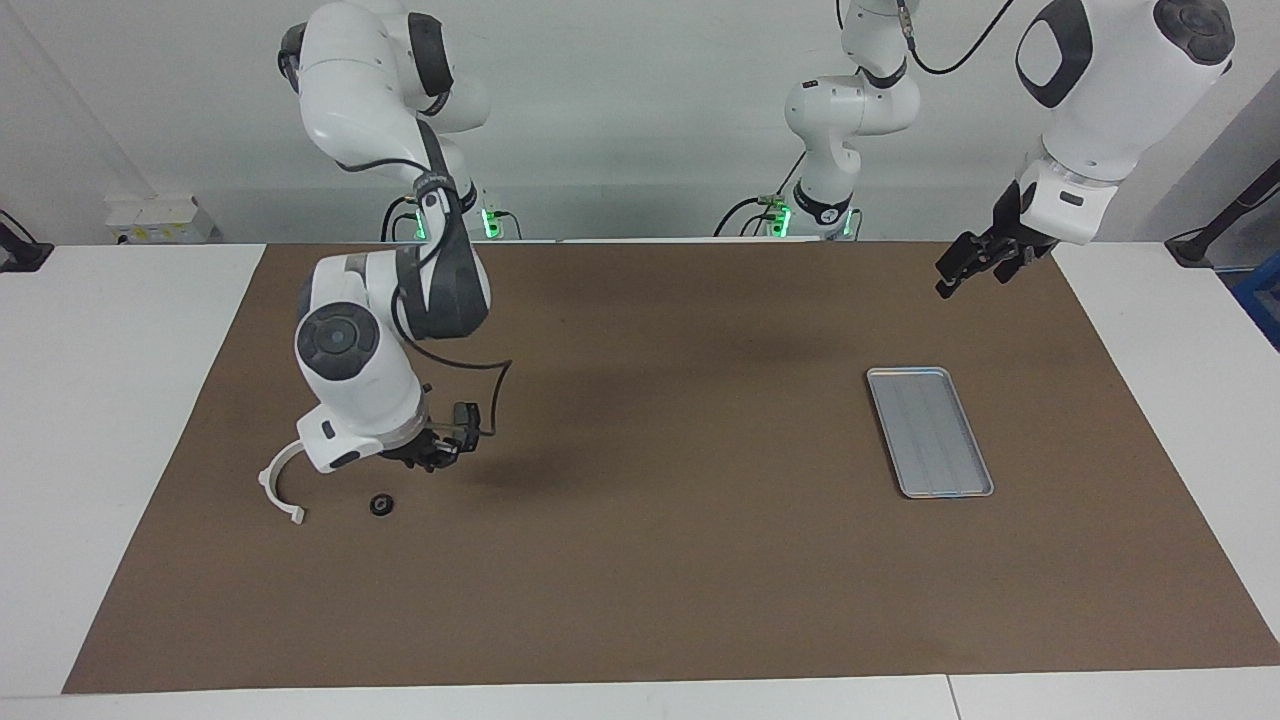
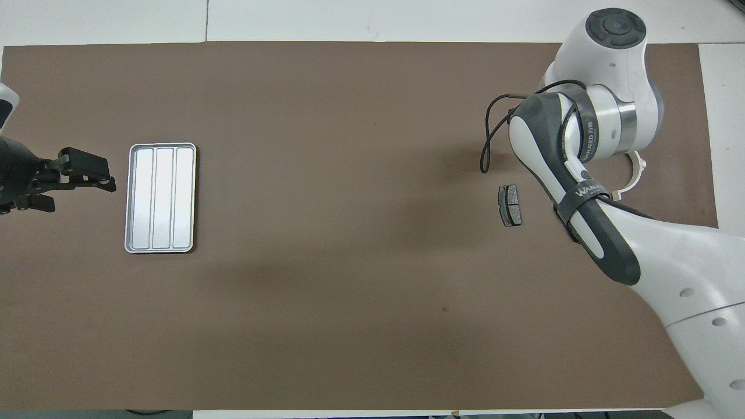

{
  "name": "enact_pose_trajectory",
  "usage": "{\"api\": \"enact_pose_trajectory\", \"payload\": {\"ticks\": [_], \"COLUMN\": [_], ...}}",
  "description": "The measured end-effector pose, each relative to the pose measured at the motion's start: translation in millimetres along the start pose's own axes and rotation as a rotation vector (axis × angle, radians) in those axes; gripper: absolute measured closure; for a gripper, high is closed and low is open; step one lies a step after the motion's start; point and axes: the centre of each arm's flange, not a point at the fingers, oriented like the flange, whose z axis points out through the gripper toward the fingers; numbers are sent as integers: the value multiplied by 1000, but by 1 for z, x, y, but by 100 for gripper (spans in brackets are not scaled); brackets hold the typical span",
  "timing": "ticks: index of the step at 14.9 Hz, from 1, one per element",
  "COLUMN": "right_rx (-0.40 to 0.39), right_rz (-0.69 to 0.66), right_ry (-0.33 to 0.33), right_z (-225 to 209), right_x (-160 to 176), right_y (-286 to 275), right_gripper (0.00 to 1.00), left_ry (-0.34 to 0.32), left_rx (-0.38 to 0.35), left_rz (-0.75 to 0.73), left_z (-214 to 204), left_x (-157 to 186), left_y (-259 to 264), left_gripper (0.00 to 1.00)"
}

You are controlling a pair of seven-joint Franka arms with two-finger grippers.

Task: Pick bearing gear from pile to tray
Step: 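Carry the black ring with the right gripper to the table center and release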

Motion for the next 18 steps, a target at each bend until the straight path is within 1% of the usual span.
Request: {"api": "enact_pose_trajectory", "payload": {"ticks": [2, 4, 7, 8, 10, 13, 14, 17, 18], "right_rx": [3, 18, 66, 84, 134, 171, 168, 166, 169], "right_rz": [-8, 65, 230, 283, 375, 477, 502, 567, 577], "right_ry": [-10, 13, 45, 49, 69, 71, 69, 114, 117], "right_z": [-46, -71, -82, -82, -76, -45, -27, 41, 62], "right_x": [-35, -69, -123, -136, -151, -165, -169, -180, -181], "right_y": [-30, -81, -169, -191, -227, -272, -287, -340, -350], "right_gripper": [76, 76, 76, 76, 76, 76, 76, 76, 76], "left_ry": [0, 0, 0, 0, 0, 0, 0, 0, 0], "left_rx": [0, 0, 0, 0, 0, 0, 0, 0, 0], "left_rz": [0, 0, 0, 0, 0, 0, 0, 0, 0], "left_z": [0, 0, 0, 0, 0, 0, 0, 0, 0], "left_x": [0, 0, 0, 0, 0, 0, 0, 0, 0], "left_y": [0, 0, 0, 0, 0, 0, 0, 0, 0], "left_gripper": [0, 0, 0, 0, 0, 0, 0, 0, 0]}}
